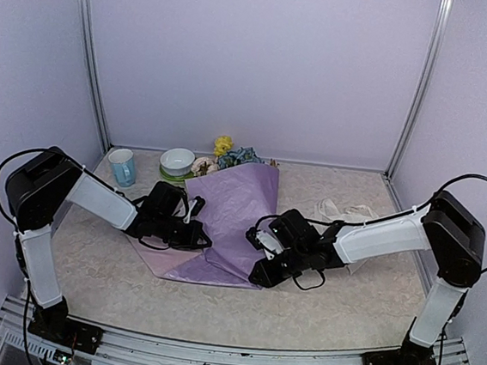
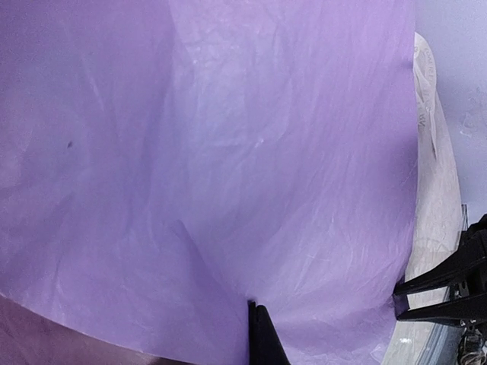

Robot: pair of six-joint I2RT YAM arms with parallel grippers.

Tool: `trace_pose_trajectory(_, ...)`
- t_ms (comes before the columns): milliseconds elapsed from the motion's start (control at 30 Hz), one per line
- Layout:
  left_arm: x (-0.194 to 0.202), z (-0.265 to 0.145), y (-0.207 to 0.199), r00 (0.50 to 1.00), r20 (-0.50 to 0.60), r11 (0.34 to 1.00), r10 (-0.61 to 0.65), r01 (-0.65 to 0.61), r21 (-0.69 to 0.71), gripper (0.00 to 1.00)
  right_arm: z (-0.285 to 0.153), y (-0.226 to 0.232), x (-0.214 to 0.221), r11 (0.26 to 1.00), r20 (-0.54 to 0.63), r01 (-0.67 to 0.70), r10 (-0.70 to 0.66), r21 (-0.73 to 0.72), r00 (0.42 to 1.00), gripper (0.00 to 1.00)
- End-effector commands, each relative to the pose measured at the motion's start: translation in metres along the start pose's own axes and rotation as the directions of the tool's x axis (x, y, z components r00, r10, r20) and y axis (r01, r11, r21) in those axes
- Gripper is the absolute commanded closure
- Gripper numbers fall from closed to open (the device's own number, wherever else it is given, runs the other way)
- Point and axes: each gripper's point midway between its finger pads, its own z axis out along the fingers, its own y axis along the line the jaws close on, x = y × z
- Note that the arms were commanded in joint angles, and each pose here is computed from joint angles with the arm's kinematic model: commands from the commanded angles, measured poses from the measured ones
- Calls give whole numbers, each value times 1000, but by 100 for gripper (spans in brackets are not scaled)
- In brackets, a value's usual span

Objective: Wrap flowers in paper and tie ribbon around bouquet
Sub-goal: Press the fold line on the 2/3-folded wrapping paper.

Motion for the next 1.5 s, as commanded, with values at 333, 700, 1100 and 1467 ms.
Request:
trace_pose_trajectory(333,-4,5,-6,997,-10,997,73,-73,-32,100,-48,16,-1,993,-45,115,-113,36,993,79)
trace_pose_trajectory(700,-3,6,0,998,-11,996,56,-56,-64,100,23,36,-64,990,-48,136,-138,-42,989,92)
trace_pose_trajectory(1100,-3,7,10,999,-13,997,35,-36,-63,100,59,21,48,961,-402,273,-236,36,885,97)
trace_pose_trajectory(1467,-5,6,9,999,-13,997,48,-48,-60,100,23,49,47,950,-366,313,-291,0,884,99)
